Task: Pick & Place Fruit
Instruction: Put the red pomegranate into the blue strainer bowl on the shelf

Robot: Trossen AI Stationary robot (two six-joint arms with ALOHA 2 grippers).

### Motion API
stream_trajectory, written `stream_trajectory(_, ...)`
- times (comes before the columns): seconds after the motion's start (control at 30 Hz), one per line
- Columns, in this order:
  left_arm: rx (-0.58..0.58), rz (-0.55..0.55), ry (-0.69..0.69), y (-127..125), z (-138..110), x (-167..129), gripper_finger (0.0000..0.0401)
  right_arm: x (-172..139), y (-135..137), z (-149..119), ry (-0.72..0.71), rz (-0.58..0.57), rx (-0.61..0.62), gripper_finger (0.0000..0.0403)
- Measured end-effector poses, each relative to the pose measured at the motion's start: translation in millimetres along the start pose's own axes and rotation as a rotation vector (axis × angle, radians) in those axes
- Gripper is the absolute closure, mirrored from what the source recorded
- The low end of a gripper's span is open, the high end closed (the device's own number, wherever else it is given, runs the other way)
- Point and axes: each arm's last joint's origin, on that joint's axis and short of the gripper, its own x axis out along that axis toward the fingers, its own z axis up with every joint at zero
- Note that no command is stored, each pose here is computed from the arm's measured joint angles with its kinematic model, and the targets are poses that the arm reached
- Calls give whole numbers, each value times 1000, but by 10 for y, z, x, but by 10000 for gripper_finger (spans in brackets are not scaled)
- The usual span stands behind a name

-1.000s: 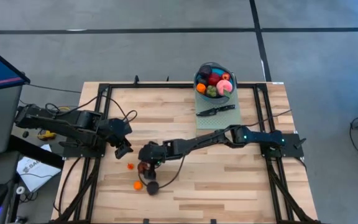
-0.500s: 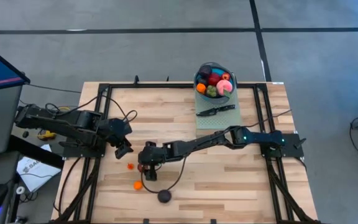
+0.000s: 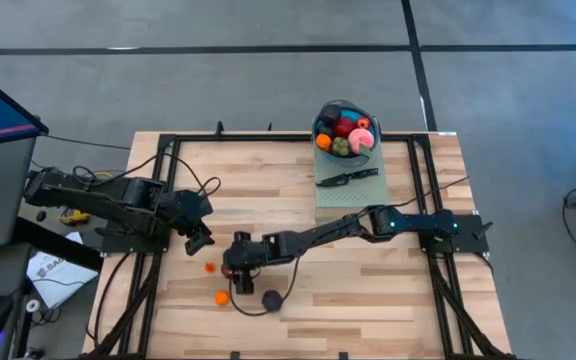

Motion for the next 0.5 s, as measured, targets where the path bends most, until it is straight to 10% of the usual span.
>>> stream_trajectory(0.3,0,-1,0,-1,1,0,232,-8,-5,-5,14,-3,33,224)
stream_trajectory(0.5,0,-2,-2,-2,2,0,232,-429,-15,147,180,-42,279,212)
